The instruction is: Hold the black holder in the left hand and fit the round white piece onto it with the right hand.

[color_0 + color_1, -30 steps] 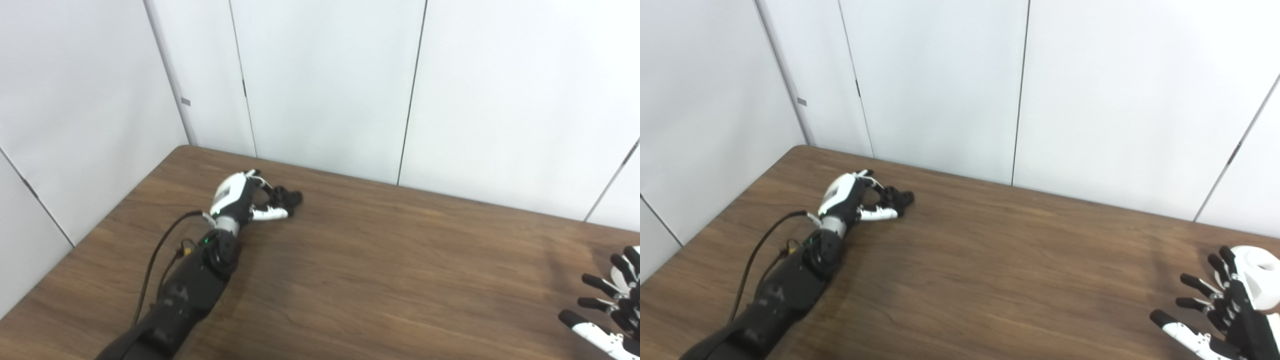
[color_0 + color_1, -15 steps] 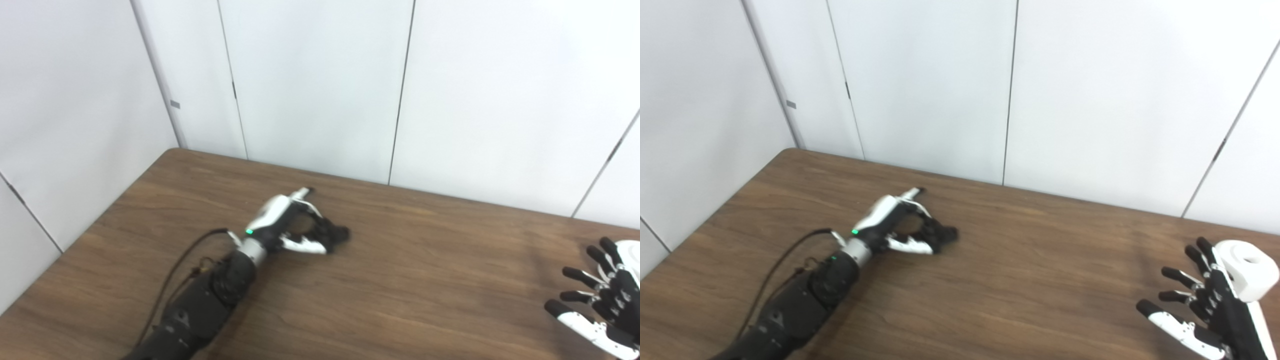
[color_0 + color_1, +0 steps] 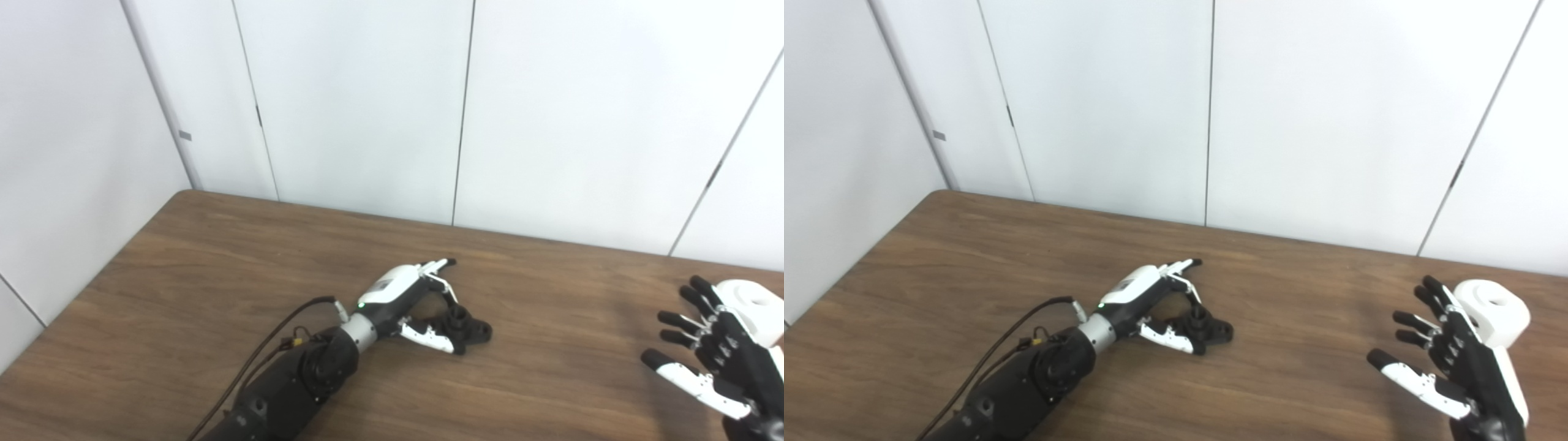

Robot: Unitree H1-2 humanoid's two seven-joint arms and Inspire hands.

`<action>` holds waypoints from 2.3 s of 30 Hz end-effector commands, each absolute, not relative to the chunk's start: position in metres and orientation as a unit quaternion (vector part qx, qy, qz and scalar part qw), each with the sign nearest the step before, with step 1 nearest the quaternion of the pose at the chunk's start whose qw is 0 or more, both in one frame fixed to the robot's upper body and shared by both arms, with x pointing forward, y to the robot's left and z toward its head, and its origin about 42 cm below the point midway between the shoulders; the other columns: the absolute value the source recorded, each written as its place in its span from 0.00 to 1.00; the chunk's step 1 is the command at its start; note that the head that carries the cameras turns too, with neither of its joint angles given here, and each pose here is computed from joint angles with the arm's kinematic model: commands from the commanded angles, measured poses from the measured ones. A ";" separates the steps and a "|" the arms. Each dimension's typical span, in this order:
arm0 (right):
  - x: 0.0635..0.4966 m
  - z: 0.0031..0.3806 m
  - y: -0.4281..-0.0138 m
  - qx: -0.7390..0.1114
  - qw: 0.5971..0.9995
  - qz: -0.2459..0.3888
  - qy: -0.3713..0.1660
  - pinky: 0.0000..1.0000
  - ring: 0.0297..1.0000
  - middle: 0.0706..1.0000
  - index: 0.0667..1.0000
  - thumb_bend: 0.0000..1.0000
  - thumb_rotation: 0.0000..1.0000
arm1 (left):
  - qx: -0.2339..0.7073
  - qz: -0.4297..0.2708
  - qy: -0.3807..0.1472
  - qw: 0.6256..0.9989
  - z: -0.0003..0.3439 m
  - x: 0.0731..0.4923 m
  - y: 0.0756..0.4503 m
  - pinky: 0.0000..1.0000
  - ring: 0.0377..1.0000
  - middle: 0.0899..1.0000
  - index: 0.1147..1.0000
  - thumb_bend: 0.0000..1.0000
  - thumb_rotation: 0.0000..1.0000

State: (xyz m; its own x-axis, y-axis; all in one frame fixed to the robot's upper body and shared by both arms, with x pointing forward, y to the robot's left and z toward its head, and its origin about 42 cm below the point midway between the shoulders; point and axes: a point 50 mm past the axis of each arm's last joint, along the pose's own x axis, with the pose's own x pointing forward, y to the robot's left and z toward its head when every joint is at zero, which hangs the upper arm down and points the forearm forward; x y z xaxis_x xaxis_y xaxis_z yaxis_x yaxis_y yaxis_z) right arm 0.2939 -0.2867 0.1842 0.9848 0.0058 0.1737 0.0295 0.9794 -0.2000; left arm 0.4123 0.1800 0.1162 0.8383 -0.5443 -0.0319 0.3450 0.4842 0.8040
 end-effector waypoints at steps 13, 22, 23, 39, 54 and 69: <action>0.300 0.213 -0.270 -0.111 0.983 -0.002 -0.147 0.67 0.75 0.92 0.93 0.73 0.29 | 0.482 -0.367 -0.061 0.793 0.061 0.379 0.150 1.00 1.00 0.97 0.41 0.52 0.06; 0.303 0.235 -0.260 -0.126 0.978 -0.011 -0.165 0.66 0.77 0.92 0.93 0.71 0.25 | 0.477 -0.367 -0.062 0.796 0.063 0.381 0.166 1.00 1.00 0.98 0.41 0.52 0.06; 0.304 0.239 -0.259 -0.143 0.975 -0.016 -0.168 0.63 0.77 0.91 0.92 0.72 0.24 | 0.479 -0.368 -0.061 0.795 0.064 0.382 0.169 1.00 1.00 0.98 0.41 0.52 0.06; 0.359 0.340 -0.282 -0.726 0.676 -0.088 -0.090 0.71 0.86 0.90 0.79 0.86 0.29 | 0.475 -0.358 -0.066 0.801 0.055 0.382 0.214 1.00 1.00 0.94 0.41 0.52 0.05; 0.379 0.383 -0.351 -0.687 0.723 -0.071 0.020 0.80 0.97 1.00 0.83 0.88 0.38 | 0.478 -0.359 -0.055 0.800 0.047 0.381 0.226 1.00 1.00 0.94 0.41 0.52 0.06; 0.399 0.383 -0.352 -0.686 0.715 -0.063 0.119 0.89 1.00 1.00 0.85 0.99 0.44 | 0.469 -0.353 -0.057 0.807 0.047 0.379 0.233 1.00 1.00 0.93 0.41 0.52 0.05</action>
